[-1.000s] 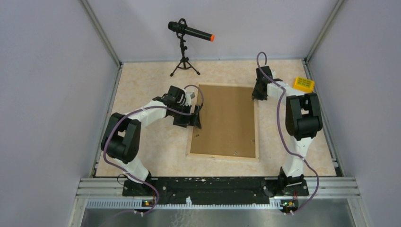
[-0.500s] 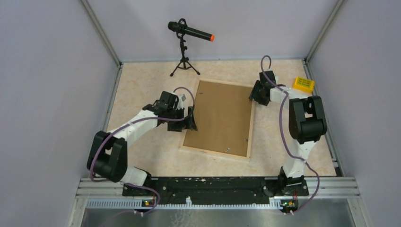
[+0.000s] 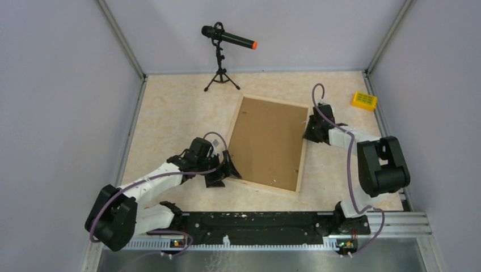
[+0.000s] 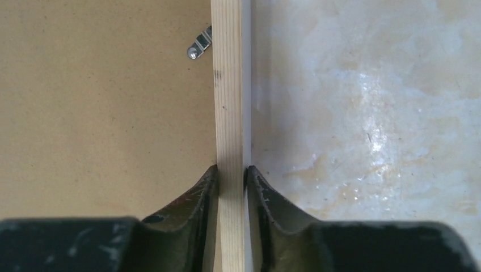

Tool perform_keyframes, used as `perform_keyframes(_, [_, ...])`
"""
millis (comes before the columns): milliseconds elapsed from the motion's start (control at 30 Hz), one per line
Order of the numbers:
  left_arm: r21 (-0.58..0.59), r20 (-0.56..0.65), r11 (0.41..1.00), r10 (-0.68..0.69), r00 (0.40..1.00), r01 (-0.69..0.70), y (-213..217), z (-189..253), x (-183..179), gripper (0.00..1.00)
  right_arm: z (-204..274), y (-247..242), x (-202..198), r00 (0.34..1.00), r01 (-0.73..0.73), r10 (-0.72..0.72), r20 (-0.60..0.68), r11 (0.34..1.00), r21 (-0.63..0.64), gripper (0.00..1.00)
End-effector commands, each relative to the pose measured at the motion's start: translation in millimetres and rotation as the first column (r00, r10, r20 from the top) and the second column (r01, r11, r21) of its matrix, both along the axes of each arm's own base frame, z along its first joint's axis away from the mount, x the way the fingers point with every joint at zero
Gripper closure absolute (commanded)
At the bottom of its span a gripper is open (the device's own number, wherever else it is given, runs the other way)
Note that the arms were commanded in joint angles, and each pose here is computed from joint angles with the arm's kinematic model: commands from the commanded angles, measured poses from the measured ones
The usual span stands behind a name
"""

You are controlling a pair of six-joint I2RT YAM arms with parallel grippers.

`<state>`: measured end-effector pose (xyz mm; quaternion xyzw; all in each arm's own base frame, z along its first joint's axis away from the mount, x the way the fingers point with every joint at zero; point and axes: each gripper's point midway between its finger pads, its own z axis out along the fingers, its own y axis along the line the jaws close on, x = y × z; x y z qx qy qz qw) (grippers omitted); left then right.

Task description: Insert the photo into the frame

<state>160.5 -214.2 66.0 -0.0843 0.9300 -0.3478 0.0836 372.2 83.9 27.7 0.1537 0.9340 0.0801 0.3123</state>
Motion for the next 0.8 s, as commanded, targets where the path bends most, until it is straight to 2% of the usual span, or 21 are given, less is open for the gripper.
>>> perform_keyframes(0, [-0.092, 0.021, 0.995, 0.043, 0.999, -0.041, -19.0, 3.5, 8.6, 0.04, -27.9, -15.5, -55.7, 0.991, 0.022, -0.029, -0.134, 0.998, -0.051, 0.84])
perform_keyframes(133, [-0.075, 0.036, 0.997, 0.024, 0.999, -0.022, -23.2, -12.1, 13.8, 0.02, -39.0, -1.1, -92.8, 0.985, 0.095, -0.08, -0.153, 0.991, 0.095, 0.99])
perform_keyframes(200, [-0.023, 0.062, 1.0, 0.014, 0.998, -0.012, -21.1, -21.6, 23.7, 0.01, -43.1, 13.3, -113.3, 0.986, 0.106, -0.078, -0.148, 0.976, 0.188, 0.99])
perform_keyframes(267, [0.029, 0.084, 1.0, 0.004, 0.996, -0.006, -20.3, -29.1, 38.1, 0.01, -43.7, 23.9, -130.2, 0.988, 0.098, -0.068, -0.135, 0.969, 0.227, 0.99])
perform_keyframes(500, [0.134, 0.135, 0.989, 0.04, 0.99, -0.058, -6.5, -28.1, 118.9, 0.01, -34.5, 59.5, -169.4, 0.992, 0.033, 0.001, -0.123, 0.961, 0.275, 0.98])
perform_keyframes(633, [0.185, 0.15, 0.977, 0.073, 0.986, -0.101, 18.3, -26.3, 155.0, 0.01, -35.9, 81.6, -194.9, 0.987, -0.046, 0.08, -0.136, 0.969, 0.241, 0.93])
perform_keyframes(700, [0.205, 0.155, 0.973, 0.078, 0.985, -0.109, 30.8, -24.7, 161.4, 0.01, -34.3, 91.5, -203.1, 0.983, -0.093, 0.125, -0.134, 0.97, 0.224, 0.87])
perform_keyframes(767, [0.217, 0.162, 0.97, 0.077, 0.984, -0.112, 43.4, -21.0, 160.8, 0.01, -27.9, 94.5, -202.1, 0.979, -0.138, 0.163, -0.12, 0.972, 0.192, 0.72])
